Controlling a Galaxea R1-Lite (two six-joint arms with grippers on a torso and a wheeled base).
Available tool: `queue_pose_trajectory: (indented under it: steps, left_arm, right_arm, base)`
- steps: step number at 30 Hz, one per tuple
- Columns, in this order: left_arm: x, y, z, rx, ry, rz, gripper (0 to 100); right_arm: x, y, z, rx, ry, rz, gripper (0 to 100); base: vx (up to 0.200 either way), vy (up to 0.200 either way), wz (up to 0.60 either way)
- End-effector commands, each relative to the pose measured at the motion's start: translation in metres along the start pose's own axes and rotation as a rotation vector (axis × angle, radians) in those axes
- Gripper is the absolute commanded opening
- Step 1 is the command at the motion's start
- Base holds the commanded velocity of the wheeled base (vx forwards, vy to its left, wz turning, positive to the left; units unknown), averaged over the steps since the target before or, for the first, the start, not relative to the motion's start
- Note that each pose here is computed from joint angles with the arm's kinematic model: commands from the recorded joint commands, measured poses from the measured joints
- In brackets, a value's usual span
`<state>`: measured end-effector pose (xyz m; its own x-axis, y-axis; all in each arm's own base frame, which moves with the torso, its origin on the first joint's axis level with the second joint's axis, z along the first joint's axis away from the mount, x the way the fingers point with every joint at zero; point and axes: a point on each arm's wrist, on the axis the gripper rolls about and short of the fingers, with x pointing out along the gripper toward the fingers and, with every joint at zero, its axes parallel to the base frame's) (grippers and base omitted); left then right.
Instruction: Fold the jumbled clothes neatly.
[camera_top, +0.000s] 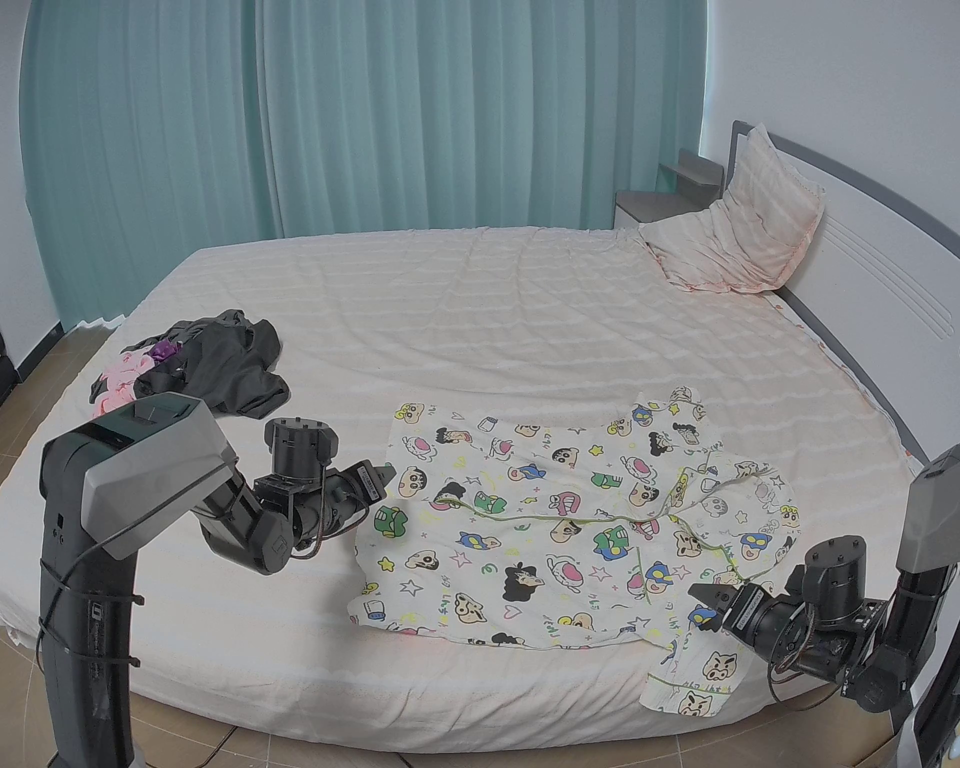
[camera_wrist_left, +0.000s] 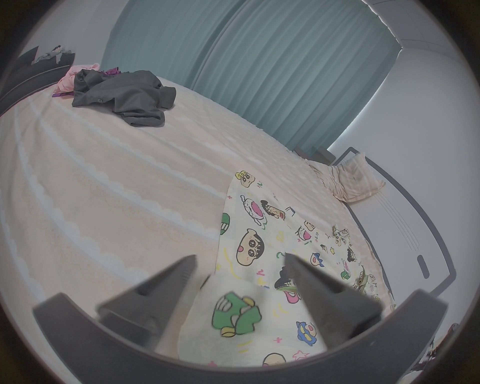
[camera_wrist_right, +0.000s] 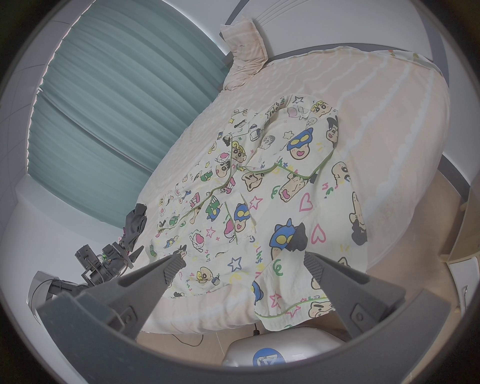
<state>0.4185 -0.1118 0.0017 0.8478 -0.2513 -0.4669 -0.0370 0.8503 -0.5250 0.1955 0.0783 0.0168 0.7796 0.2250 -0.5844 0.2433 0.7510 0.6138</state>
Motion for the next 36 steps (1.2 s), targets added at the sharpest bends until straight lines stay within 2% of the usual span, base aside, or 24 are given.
queue_pose_trajectory:
  steps: [1, 3, 10, 14, 17, 20, 25, 27, 36]
  left_arm:
    - [-0.003, 0.005, 0.002, -0.011, 0.002, 0.014, 100]
    - [-0.006, 0.005, 0.003, -0.012, 0.002, 0.016, 100]
    - [-0.074, -0.006, 0.0, -0.05, 0.035, -0.002, 100]
    - [-0.105, -0.016, -0.019, -0.119, 0.059, -0.04, 100]
    - [-0.119, -0.019, -0.033, -0.138, 0.09, -0.057, 100]
    - [-0.136, -0.021, -0.06, -0.158, 0.16, -0.051, 100]
    - [-0.148, -0.018, -0.084, -0.24, 0.236, -0.018, 100]
    - [-0.15, -0.016, -0.087, -0.251, 0.245, -0.005, 100]
    - [-0.15, -0.015, -0.1, -0.261, 0.279, 0.027, 100]
  right_arm:
    - [-0.003, -0.003, -0.002, 0.0, 0.01, -0.016, 100]
    - [-0.003, -0.003, -0.002, 0.0, 0.01, -0.016, 100]
    - [-0.002, -0.005, -0.001, 0.003, 0.004, -0.027, 100]
    - [-0.001, -0.007, 0.0, 0.007, 0.004, -0.033, 100]
    - [-0.001, -0.007, 0.001, 0.008, 0.002, -0.033, 100]
    - [-0.001, -0.007, 0.001, 0.009, 0.002, -0.035, 100]
    - [-0.001, -0.007, 0.0, 0.01, 0.004, -0.035, 100]
    - [-0.001, -0.007, 0.001, 0.011, 0.003, -0.036, 100]
    - [-0.001, -0.007, 0.0, 0.008, 0.004, -0.035, 100]
  base:
    - [0.0, 0.0, 0.0]
    - [0.0, 0.0, 0.0]
    - [0.0, 0.0, 0.0]
    - [0.0, 0.0, 0.0]
    - [0.0, 0.0, 0.0]
    - [-0.133, 0.0, 0.0]
    - [-0.2, 0.0, 0.0]
    - [-0.2, 0.0, 0.0]
    - [0.0, 0.0, 0.0]
